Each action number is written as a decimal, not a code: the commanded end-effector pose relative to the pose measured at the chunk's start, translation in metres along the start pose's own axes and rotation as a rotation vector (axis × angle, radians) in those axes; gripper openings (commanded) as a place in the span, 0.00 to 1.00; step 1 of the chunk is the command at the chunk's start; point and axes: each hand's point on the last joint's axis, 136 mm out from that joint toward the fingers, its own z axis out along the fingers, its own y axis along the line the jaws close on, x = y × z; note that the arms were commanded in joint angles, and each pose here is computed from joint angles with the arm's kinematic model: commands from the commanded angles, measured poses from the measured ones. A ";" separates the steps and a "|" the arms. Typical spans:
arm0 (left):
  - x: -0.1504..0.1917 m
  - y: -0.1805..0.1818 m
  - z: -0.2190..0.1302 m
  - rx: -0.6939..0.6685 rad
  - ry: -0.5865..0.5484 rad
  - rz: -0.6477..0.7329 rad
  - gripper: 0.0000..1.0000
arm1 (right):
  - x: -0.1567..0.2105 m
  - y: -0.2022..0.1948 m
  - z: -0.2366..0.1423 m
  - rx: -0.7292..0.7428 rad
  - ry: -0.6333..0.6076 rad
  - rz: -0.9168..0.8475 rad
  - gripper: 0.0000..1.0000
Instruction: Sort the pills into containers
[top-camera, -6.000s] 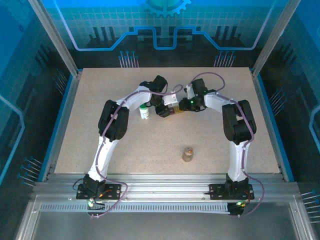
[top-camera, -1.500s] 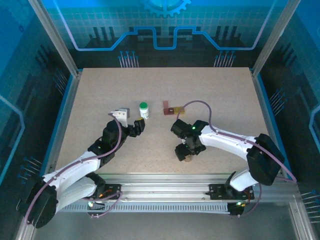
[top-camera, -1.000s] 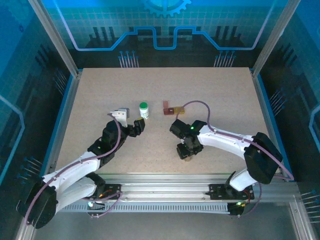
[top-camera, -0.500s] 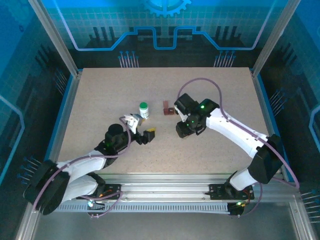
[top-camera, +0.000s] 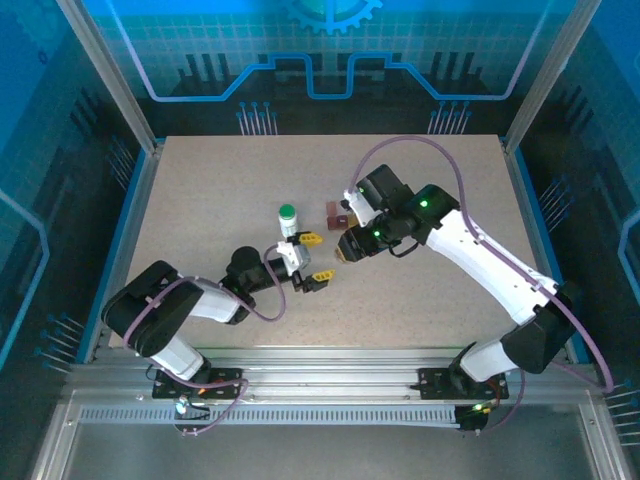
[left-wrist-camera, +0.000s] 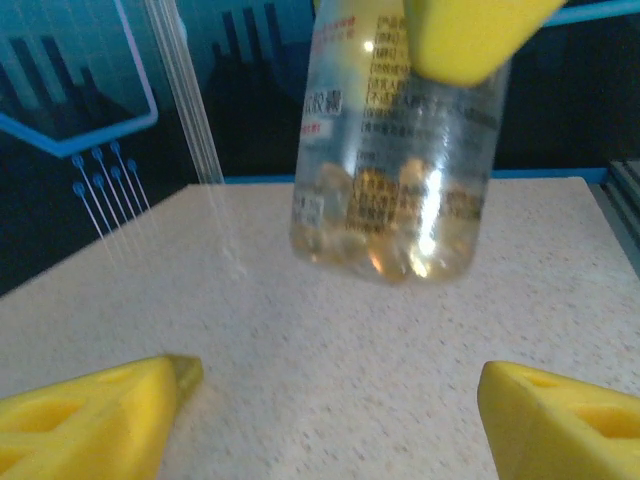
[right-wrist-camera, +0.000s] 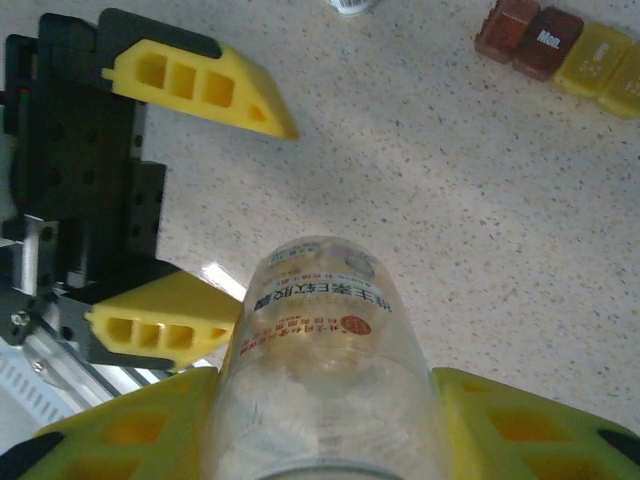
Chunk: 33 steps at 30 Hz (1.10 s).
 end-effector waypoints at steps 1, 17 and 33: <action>-0.011 -0.001 0.011 0.000 -0.049 0.104 0.80 | -0.012 0.010 -0.008 -0.059 -0.081 0.059 0.50; -0.021 -0.006 0.027 -0.033 -0.067 0.102 0.81 | -0.014 0.024 0.016 -0.109 -0.054 0.095 0.49; -0.044 -0.013 0.024 0.012 -0.125 0.095 0.77 | -0.011 0.026 0.013 -0.128 -0.079 0.100 0.49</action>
